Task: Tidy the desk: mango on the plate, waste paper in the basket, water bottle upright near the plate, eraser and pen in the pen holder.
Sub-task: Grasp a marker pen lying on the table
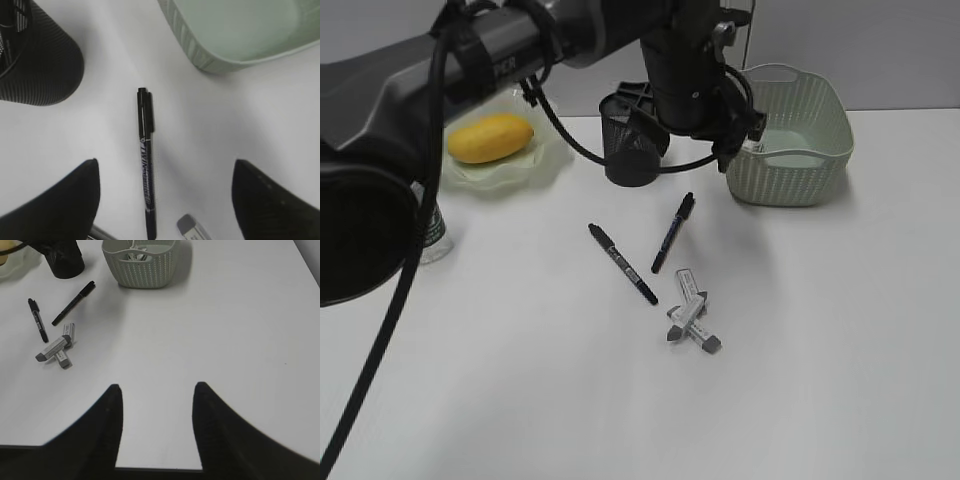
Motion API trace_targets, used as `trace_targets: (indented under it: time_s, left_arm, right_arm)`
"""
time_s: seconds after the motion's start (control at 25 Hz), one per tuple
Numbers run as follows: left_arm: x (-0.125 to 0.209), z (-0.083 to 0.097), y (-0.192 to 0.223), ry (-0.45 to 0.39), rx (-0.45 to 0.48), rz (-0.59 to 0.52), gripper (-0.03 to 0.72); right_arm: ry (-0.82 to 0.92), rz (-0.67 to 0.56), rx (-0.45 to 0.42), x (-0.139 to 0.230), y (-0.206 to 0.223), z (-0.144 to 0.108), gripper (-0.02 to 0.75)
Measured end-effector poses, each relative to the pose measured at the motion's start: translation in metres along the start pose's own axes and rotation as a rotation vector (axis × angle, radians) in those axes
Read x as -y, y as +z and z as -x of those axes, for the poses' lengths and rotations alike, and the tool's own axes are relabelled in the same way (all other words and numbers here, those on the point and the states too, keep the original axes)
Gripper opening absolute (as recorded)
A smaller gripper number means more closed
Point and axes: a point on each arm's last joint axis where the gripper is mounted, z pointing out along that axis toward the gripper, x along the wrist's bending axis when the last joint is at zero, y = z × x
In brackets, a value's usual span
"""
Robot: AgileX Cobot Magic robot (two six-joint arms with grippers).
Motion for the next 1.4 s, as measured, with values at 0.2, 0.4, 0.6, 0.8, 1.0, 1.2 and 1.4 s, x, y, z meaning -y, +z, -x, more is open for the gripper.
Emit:
trace_targets:
  time_s: [0.2,0.4,0.6,0.8,1.0,1.2,1.4]
  left_arm:
    - [0.005,-0.005,0.024,0.000,-0.024,-0.037,0.572]
    - [0.007,-0.011,0.044,-0.012,-0.027,-0.048,0.555]
    - [0.005,-0.009,0.058,-0.023,0.012,0.001,0.553]
    - [0.005,-0.009,0.071,-0.029,0.029,0.029,0.553]
    - [0.008,-0.011,0.088,-0.029,0.029,0.031,0.552]
    - [0.007,-0.010,0.095,-0.028,0.038,0.062,0.551]
    - [0.004,-0.019,0.097,-0.042,0.031,0.072,0.538]
  right_arm:
    - [0.000,0.000,0.000,0.000,0.000,0.000,0.375]
    - [0.000,0.000,0.000,0.000,0.000,0.000,0.375]
    - [0.000,0.000,0.000,0.000,0.000,0.000,0.375]
    - [0.000,0.000,0.000,0.000,0.000,0.000,0.375]
    - [0.000,-0.001,0.000,0.000,0.000,0.000,0.375]
    - [0.000,-0.001,0.000,0.000,0.000,0.000,0.375]
    - [0.000,-0.001,0.000,0.000,0.000,0.000,0.375]
